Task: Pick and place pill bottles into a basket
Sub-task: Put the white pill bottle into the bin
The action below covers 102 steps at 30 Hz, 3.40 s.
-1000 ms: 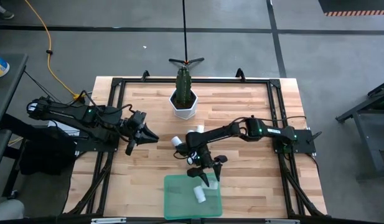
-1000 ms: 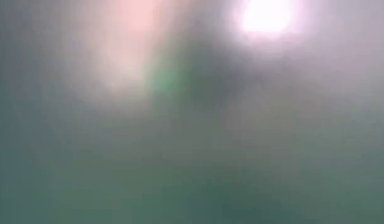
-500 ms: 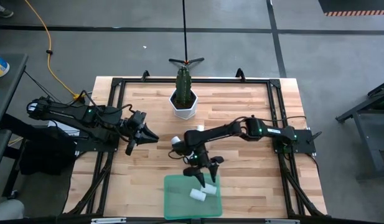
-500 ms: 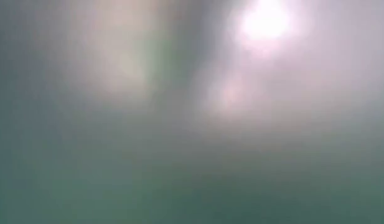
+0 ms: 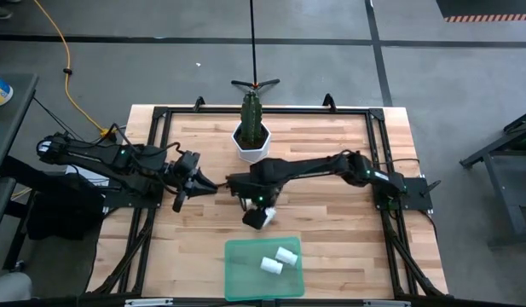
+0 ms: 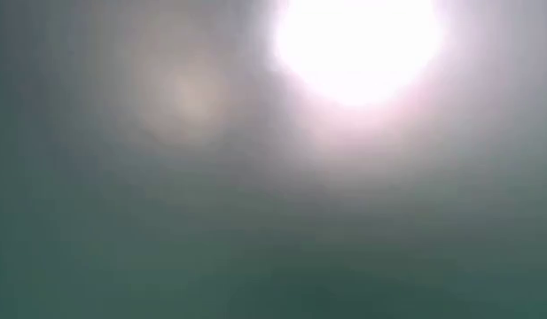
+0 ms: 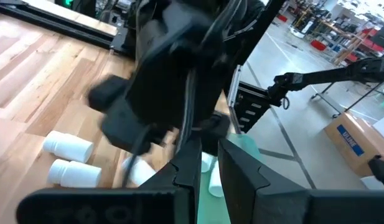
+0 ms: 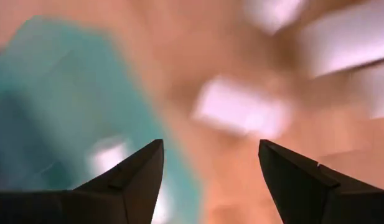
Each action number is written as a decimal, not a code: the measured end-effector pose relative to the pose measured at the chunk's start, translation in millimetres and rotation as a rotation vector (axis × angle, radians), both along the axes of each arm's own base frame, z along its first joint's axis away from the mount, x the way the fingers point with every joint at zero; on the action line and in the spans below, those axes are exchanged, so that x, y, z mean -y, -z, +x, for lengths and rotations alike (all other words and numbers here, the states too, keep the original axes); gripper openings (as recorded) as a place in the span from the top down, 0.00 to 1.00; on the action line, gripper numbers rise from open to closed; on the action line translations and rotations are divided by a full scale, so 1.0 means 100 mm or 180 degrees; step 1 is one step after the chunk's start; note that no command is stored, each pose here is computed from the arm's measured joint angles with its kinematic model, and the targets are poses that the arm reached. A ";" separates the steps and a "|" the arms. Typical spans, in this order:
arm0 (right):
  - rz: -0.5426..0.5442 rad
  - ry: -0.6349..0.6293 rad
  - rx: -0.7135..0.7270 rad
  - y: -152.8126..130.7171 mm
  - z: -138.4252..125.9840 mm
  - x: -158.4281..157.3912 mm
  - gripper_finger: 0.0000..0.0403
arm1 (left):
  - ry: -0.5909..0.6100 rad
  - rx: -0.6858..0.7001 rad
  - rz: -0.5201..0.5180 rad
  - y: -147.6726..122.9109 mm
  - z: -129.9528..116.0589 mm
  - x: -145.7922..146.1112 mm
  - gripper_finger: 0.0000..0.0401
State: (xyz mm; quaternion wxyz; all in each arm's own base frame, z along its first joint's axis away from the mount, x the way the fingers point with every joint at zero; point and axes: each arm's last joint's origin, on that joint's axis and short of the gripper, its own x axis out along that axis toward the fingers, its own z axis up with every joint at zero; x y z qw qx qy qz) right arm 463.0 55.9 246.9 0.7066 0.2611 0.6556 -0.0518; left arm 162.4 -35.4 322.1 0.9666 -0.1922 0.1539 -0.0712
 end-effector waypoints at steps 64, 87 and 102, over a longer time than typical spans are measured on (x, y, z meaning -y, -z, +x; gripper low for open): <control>-0.0868 0.3554 0.0347 0.10 0.03 -0.45 0.37 | -0.0724 0.0363 0.0187 -0.15 -0.42 -0.16 0.78; -0.0852 0.2114 0.0384 0.19 0.25 0.00 0.37 | -0.0720 0.0387 0.0165 -0.16 -0.58 -0.20 0.78; -0.0646 0.1362 0.0257 0.39 0.33 0.06 0.37 | -0.0723 0.0391 0.0159 -0.16 -0.58 -0.20 0.78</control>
